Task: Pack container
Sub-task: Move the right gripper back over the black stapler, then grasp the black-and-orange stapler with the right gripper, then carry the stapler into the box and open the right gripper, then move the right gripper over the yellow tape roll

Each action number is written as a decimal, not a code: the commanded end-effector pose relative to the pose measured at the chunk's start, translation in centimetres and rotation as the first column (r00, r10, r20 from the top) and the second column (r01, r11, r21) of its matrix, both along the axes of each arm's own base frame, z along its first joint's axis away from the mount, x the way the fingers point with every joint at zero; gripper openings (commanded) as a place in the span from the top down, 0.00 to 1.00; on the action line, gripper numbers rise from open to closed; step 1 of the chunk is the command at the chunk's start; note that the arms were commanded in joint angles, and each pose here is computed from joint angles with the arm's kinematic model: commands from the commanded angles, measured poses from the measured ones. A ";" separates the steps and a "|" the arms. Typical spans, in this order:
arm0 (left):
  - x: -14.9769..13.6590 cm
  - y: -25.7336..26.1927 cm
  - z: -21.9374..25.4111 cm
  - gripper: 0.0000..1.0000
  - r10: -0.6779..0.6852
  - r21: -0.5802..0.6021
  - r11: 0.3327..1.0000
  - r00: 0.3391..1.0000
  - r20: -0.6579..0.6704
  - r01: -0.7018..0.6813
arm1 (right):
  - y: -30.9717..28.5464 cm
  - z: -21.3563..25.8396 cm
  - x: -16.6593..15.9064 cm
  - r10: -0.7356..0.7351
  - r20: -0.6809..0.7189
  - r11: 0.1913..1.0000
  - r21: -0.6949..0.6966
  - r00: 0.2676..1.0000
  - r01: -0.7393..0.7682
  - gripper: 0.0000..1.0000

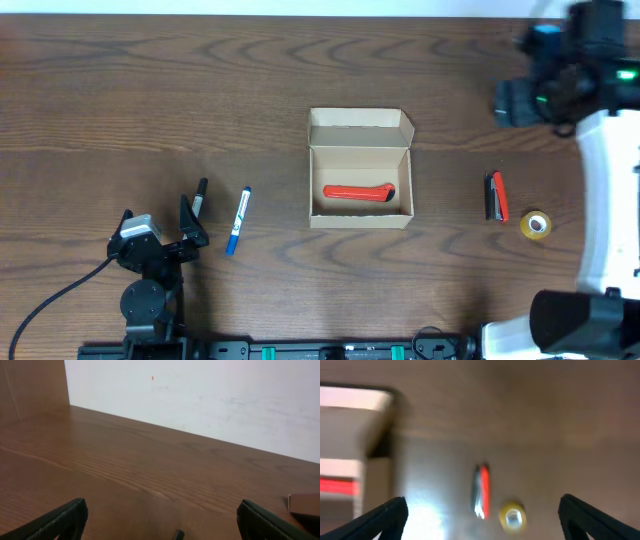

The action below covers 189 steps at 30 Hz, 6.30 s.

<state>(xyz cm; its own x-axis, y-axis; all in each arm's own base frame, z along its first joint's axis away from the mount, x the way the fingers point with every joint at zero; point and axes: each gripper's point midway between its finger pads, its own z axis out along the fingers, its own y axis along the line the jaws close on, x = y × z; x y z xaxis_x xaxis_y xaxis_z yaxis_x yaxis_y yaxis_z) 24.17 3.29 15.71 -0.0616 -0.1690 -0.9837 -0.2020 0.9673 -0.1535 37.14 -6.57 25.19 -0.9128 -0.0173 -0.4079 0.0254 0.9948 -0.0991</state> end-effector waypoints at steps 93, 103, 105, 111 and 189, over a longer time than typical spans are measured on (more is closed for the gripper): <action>-0.1 0.2 -1.8 0.05 0.014 -0.005 1.000 0.999 -0.052 -0.014 | 12.0 -1.0 1.2 0.488 0.332 0.820 0.141 0.807 -0.554 0.99; -0.1 0.2 -1.8 0.05 0.014 -0.005 1.000 0.999 -0.052 -0.014 | 22.7 -3.3 -6.9 0.980 0.051 0.197 -0.103 0.192 -0.975 0.99; -0.1 0.2 -1.8 0.05 0.013 -0.005 1.000 0.999 -0.052 -0.013 | 22.9 -3.8 -7.1 0.987 -0.005 0.157 -0.130 0.159 -0.979 0.99; -0.1 0.2 -1.8 0.05 0.013 -0.005 1.000 0.999 -0.052 -0.013 | 24.1 -5.7 -7.6 0.997 -0.056 0.041 -0.097 0.047 -0.994 0.99; -0.1 0.2 -1.8 0.05 0.010 -0.006 1.000 0.999 -0.052 -0.010 | -6.4 -1.7 -3.4 -0.556 0.181 0.827 0.022 0.812 0.561 0.25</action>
<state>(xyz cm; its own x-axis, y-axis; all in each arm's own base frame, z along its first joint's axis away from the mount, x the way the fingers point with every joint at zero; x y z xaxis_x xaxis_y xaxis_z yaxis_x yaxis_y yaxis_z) 24.17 3.28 15.71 -0.0617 -0.1690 -0.9837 -0.2016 0.9674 -0.1535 35.27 -11.99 23.94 -0.7964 0.2070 -0.5683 0.3543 0.9211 -0.1611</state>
